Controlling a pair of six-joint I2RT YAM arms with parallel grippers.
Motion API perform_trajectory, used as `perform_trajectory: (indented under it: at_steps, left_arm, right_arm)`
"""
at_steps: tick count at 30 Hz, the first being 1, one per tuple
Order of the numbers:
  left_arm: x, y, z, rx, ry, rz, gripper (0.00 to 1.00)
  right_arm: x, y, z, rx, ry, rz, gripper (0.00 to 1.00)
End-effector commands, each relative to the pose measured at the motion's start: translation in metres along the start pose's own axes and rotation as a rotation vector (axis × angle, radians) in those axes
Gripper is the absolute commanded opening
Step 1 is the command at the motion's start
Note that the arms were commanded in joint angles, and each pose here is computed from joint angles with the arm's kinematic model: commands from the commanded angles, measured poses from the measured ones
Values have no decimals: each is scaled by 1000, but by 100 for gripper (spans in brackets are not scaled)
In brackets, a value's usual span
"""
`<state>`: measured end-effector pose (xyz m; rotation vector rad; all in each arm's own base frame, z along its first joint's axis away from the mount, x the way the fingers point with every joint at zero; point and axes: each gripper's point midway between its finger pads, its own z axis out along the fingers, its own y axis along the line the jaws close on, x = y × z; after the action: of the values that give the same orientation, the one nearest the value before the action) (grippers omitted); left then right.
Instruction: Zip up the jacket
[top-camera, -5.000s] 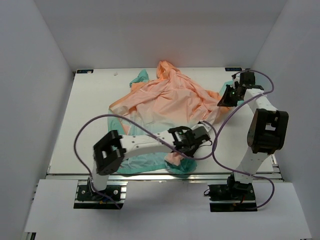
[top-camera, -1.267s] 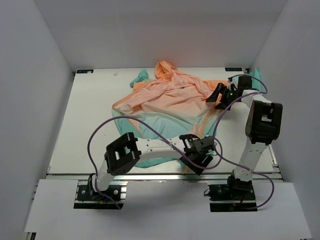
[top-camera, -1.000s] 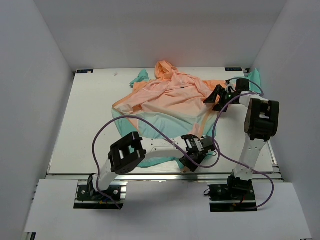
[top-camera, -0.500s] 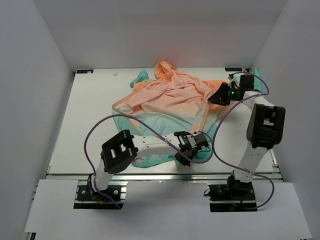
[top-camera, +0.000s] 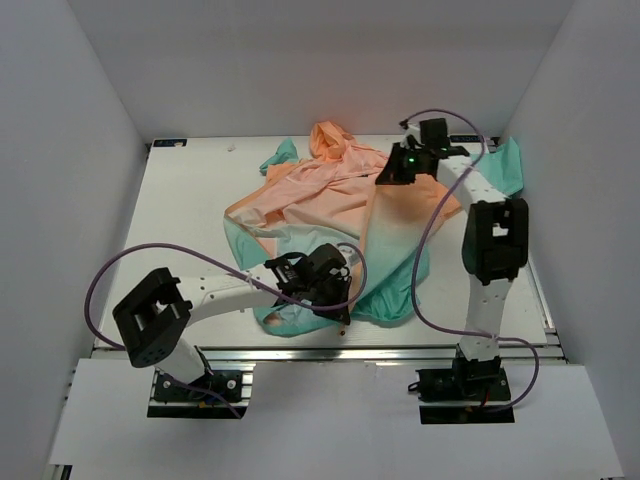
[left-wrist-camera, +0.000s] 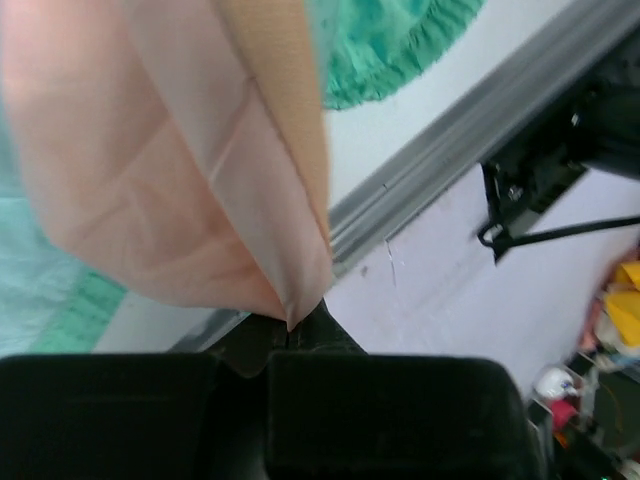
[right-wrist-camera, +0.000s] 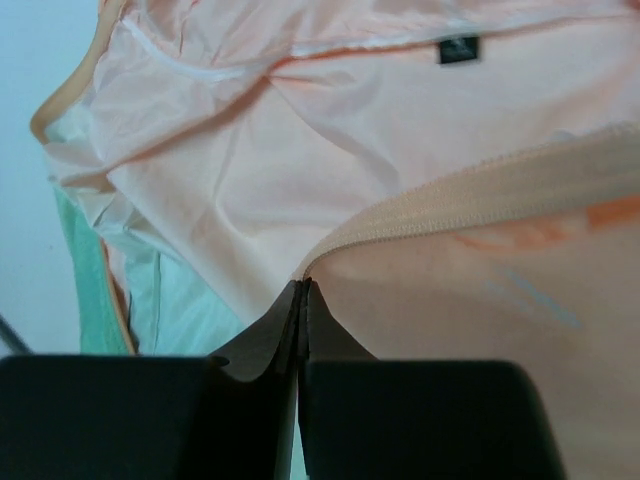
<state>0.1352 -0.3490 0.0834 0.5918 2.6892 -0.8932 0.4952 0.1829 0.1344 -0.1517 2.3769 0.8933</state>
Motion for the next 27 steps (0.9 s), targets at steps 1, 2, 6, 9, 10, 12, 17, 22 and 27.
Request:
perform_trajectory:
  at_steps: [1,2,6,9,10,12,17,22,27]
  left_arm:
    - [6,-18,-6,154,25,-47,0]
    - [16,-14,-2,198,58,-86,0]
    - [43,3,6,228,166,-183,0]
    - [57,20,5,155,215,-236,0]
    - [56,19,0,161,200,-236,0]
    - [53,23,-7,184,162,-263,0]
    - [25,21,-40,312,31,-315,0]
    - [-2,20,-58,461,-45,-343,0]
    - [-7,15,-59,533,5,-347,0]
  right_arm:
    - [-8,20,27,109,15,-102,0]
    - [4,18,51,167,53,-125,0]
    - [12,19,89,264,116,-187,0]
    - [18,20,105,265,127,-206,15]
    - [19,21,107,259,123,-210,33]
    - [17,32,105,220,112,-225,64]
    - [2,79,54,141,77,-273,89]
    - [24,105,-34,136,-9,-283,89]
    - [133,66,-94,265,88,-108,89]
